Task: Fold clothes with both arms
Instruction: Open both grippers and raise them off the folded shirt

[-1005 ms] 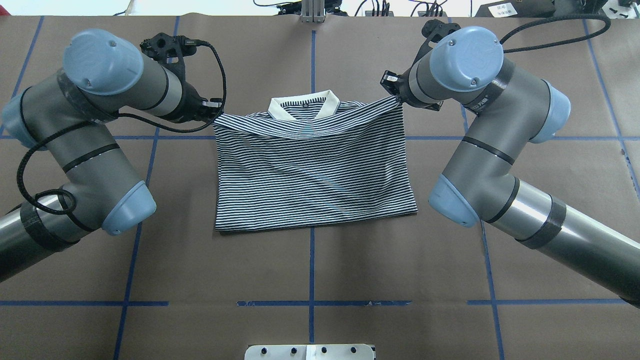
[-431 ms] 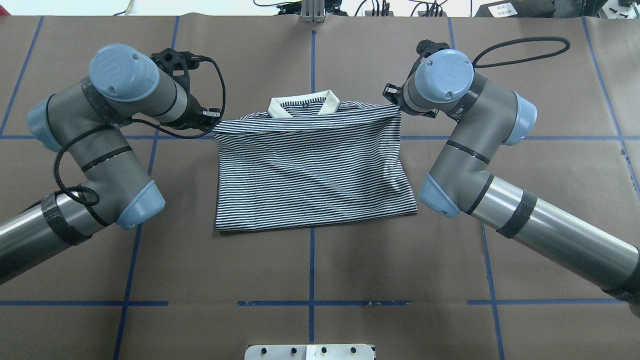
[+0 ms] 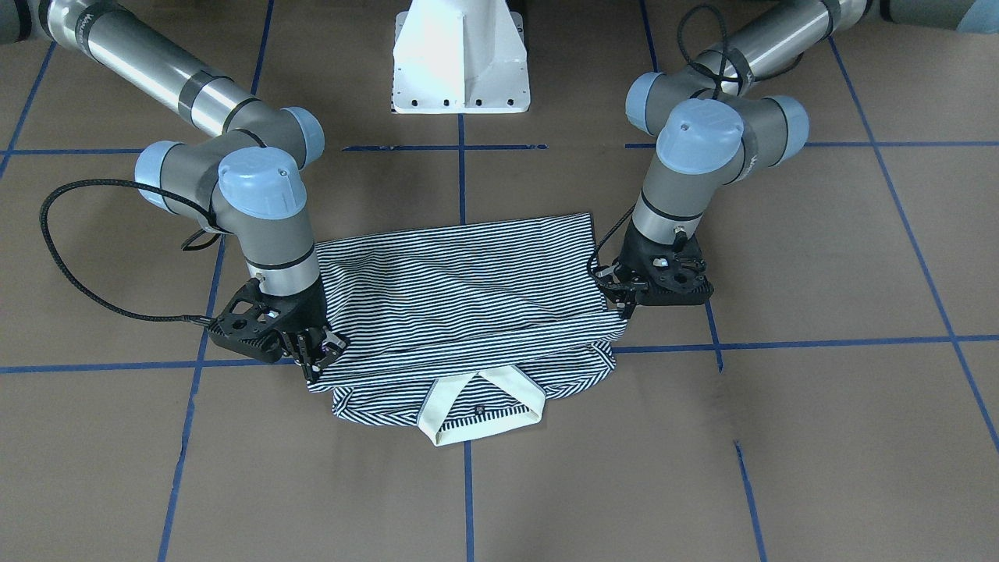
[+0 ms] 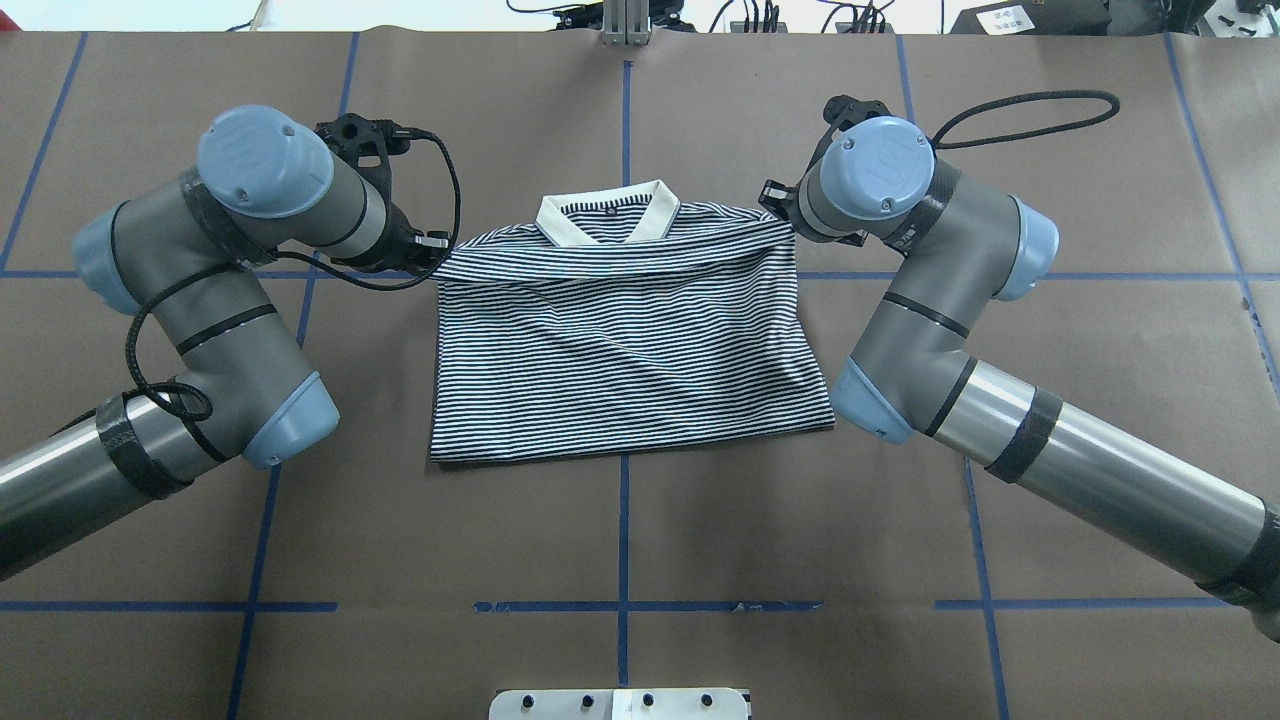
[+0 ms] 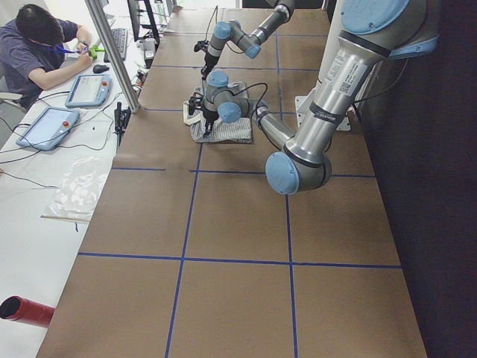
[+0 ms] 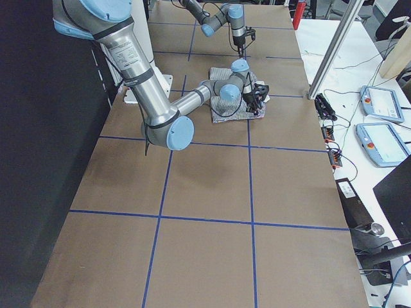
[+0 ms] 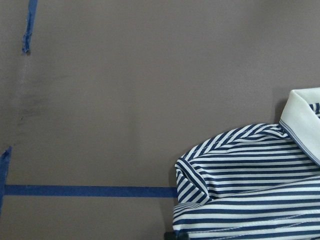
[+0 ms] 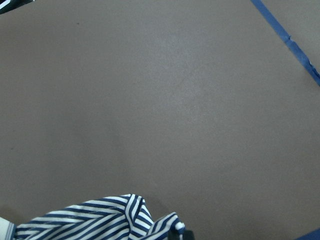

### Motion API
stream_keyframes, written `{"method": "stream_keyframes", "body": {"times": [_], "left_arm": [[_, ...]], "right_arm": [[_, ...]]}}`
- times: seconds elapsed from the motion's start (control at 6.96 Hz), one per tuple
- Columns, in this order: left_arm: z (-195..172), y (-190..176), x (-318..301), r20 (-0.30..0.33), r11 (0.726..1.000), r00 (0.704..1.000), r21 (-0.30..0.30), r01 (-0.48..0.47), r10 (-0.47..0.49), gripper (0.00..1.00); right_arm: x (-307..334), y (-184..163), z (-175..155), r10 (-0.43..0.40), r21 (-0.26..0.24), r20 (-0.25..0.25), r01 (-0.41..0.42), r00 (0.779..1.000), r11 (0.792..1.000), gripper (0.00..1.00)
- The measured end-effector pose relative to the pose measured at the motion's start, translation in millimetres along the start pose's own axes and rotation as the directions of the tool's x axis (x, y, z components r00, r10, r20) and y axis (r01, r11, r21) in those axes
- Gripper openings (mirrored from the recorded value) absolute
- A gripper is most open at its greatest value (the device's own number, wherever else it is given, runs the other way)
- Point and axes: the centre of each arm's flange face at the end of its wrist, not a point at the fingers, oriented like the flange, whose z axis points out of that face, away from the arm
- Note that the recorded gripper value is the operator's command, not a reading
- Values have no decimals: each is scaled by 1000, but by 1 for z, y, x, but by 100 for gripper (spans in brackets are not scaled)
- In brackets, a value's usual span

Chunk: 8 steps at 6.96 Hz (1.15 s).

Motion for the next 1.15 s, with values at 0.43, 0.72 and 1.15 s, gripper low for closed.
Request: {"method": "stream_keyframes", "body": {"times": [0.43,0.72,1.15], "left_arm": [[-3,1,-1,-8,994,994,6,-113,113,100],[-29,2,-8,-38,981,980,31,-192,193,100],[-58,90,-36,-140,992,982,-13,-128,125,60]], "right_arm": [[0,-4,-6,-66,-5,9,66,998,998,100],[25,-47,-35,-207,-75,58,211,977,975,100],[75,-62,-62,-298,-111,106,309,949,944,100]]}}
